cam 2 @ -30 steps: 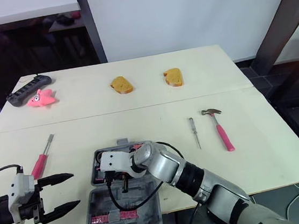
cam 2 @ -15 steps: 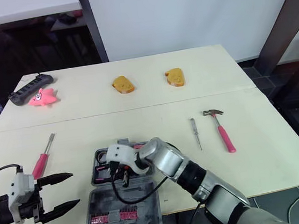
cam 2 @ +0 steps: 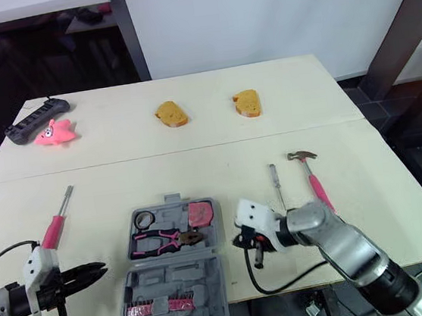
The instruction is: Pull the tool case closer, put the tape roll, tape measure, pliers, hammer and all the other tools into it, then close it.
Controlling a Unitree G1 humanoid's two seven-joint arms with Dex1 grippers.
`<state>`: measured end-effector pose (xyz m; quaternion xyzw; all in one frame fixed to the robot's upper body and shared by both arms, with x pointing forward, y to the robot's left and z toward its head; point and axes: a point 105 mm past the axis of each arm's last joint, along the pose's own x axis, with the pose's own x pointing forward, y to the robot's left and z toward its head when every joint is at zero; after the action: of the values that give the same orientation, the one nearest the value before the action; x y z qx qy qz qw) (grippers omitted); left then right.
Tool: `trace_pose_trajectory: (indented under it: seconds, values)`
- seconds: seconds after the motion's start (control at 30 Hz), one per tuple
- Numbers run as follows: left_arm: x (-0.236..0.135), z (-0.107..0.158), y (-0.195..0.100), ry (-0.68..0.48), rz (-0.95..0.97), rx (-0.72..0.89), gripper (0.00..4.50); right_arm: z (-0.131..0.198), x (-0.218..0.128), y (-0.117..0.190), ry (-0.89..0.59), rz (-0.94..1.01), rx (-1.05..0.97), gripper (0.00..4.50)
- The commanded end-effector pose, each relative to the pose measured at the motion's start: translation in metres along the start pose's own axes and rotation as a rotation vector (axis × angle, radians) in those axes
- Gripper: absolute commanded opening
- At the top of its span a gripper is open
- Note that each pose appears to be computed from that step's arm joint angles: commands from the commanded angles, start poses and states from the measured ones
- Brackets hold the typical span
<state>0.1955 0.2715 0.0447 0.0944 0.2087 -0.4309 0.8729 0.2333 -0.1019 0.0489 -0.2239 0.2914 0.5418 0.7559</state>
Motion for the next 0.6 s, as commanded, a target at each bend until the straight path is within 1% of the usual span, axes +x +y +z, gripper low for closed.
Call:
trace_pose_trajectory:
  seconds: [0.03, 0.17, 0.33, 0.5, 0.6]
  values:
    - [0.009, -0.004, -0.002, 0.022, -0.011, 0.033, 0.07, 0.007, 0.009, 0.002, -0.019, -0.033, -0.029, 0.00]
    - [0.026, -0.014, -0.006, 0.073, -0.036, 0.066, 0.07, 0.003, 0.031, -0.001, 0.017, -0.079, -0.013, 0.00]
    - [0.047, -0.016, -0.013, 0.095, -0.085, 0.092, 0.07, 0.008, 0.046, 0.003, 0.032, -0.063, -0.023, 0.00]
    - [0.068, -0.010, -0.018, 0.094, -0.124, 0.101, 0.07, 0.022, 0.059, 0.016, 0.017, -0.013, -0.045, 0.00]
    - [0.078, -0.004, -0.021, 0.084, -0.151, 0.096, 0.07, 0.028, 0.063, 0.009, 0.014, -0.028, -0.059, 0.00]
